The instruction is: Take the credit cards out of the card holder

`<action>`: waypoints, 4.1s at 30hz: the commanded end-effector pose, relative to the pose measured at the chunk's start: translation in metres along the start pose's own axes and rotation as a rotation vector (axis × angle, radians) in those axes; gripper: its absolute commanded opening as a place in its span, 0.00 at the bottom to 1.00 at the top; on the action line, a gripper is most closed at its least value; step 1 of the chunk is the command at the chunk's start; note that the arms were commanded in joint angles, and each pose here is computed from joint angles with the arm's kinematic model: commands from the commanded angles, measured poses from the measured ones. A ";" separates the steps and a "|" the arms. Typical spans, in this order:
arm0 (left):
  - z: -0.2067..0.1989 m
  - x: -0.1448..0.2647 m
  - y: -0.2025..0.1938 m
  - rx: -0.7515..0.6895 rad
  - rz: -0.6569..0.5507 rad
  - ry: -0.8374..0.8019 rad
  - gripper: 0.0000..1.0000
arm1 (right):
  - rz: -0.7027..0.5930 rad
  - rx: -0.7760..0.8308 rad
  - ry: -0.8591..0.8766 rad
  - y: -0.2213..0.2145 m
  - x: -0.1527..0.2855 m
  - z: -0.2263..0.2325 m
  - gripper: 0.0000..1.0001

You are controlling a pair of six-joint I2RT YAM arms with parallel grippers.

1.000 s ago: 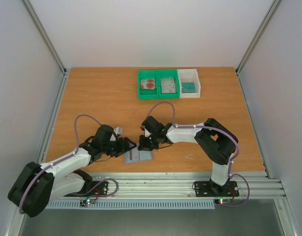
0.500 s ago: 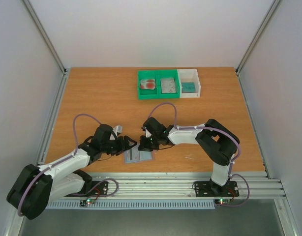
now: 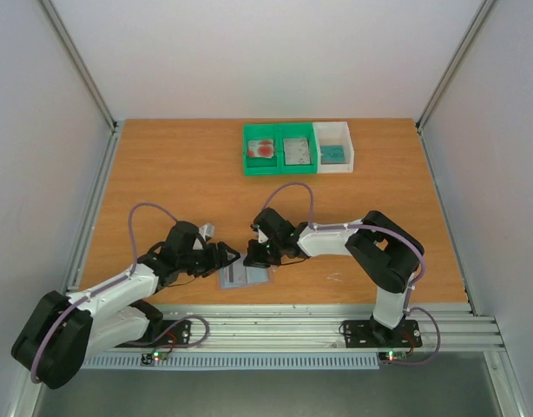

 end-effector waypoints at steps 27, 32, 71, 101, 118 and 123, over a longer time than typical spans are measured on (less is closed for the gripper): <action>-0.006 -0.012 -0.002 0.038 0.066 -0.132 0.46 | -0.019 -0.024 -0.008 -0.013 0.004 -0.006 0.09; -0.013 -0.013 -0.003 0.029 0.074 -0.159 0.47 | -0.065 0.019 -0.011 -0.012 0.013 -0.003 0.12; -0.012 -0.024 -0.008 0.000 0.022 -0.006 0.46 | -0.241 0.139 -0.104 -0.017 0.083 0.017 0.14; 0.001 -0.037 -0.006 0.032 0.043 0.037 0.40 | -0.041 0.061 -0.173 -0.033 0.030 -0.022 0.13; -0.003 -0.045 -0.003 0.054 0.051 0.003 0.34 | -0.030 0.055 -0.157 -0.036 0.028 -0.025 0.08; -0.004 -0.047 -0.001 0.062 0.051 -0.012 0.28 | -0.022 0.046 -0.139 -0.038 0.025 -0.026 0.08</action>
Point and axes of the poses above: each gripper's point midway between its finger pads, its own x axis back along the fingers, its own z axis along the line the jaws close on, y = z × x, the point moved 9 cm from there along x, back along the fingers, and after that the axes turned 9 degrees about x, right-handed, at the moved point
